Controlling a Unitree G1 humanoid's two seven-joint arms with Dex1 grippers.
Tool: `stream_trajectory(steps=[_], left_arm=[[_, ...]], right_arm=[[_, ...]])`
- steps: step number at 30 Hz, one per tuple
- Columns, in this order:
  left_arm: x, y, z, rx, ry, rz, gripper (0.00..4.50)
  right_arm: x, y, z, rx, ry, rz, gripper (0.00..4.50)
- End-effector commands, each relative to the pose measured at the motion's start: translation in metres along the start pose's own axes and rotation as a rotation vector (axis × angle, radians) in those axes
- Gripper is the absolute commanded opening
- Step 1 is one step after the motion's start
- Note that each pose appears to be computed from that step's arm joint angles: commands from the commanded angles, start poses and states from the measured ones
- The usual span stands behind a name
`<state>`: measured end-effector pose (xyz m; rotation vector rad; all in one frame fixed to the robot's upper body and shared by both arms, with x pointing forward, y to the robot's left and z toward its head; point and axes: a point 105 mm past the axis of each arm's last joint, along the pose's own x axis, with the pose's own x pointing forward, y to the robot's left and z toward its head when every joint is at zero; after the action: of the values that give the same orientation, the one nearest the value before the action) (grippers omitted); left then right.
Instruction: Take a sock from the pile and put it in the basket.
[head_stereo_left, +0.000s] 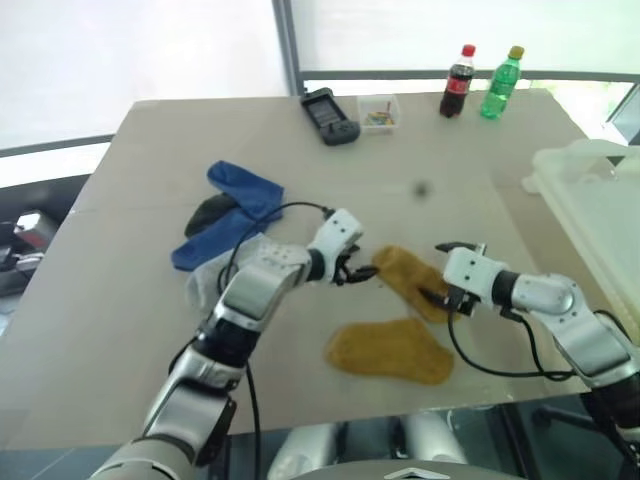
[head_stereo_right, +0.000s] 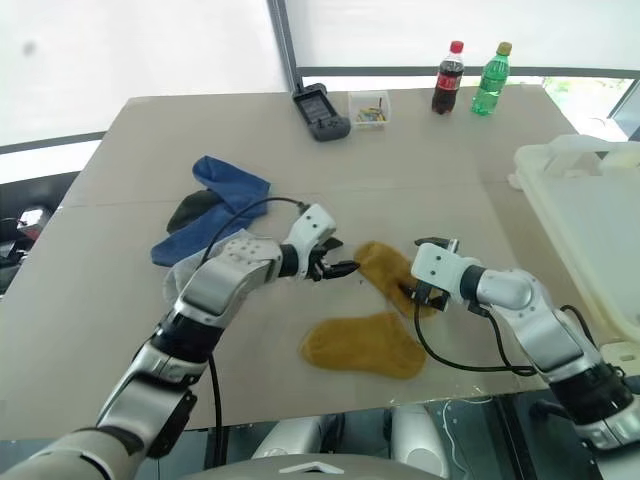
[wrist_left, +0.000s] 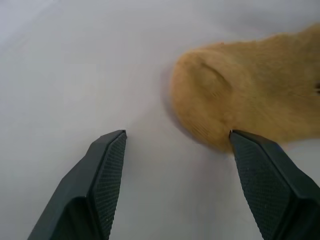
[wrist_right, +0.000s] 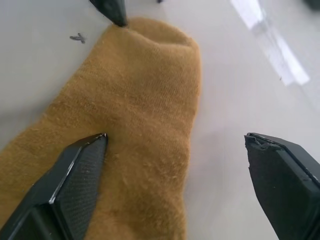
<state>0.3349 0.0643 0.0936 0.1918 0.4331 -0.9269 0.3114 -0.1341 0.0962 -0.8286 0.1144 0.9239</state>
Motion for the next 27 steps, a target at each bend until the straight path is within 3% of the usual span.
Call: stream_trajectory(steps=[1, 4, 8, 14, 18, 19, 21, 27], left_arm=[[-0.024, -0.003, 0.029, -0.154, -0.182, -0.037, 3.47], [-0.029, 0.0, 0.03, -0.162, -0.179, -0.023, 3.47], [-0.013, 0.002, 0.03, -0.112, -0.15, 0.005, 3.47], [0.02, -0.002, 0.028, -0.001, -0.109, -0.036, 3.47], [0.034, 0.004, 0.024, 0.058, -0.083, -0.044, 3.47], [0.036, 0.005, 0.024, 0.061, -0.084, -0.047, 4.03], [0.039, 0.007, 0.027, 0.079, -0.101, -0.051, 4.38], [0.046, 0.006, 0.041, 0.114, -0.131, -0.092, 4.38]], right_arm=[[0.008, 0.004, -0.019, -0.059, 0.016, 0.063, 4.5], [0.011, 0.0, -0.023, -0.085, -0.015, 0.079, 4.5], [0.007, -0.012, -0.02, -0.09, -0.056, 0.041, 4.5], [-0.013, -0.03, -0.002, 0.036, -0.101, -0.072, 4.5], [-0.031, -0.022, 0.002, 0.22, -0.058, -0.121, 4.5], [-0.033, -0.019, 0.004, 0.25, -0.054, -0.126, 4.5], [-0.035, -0.014, 0.008, 0.331, -0.05, -0.159, 4.5], [-0.034, 0.002, 0.01, 0.471, -0.005, -0.208, 4.5]])
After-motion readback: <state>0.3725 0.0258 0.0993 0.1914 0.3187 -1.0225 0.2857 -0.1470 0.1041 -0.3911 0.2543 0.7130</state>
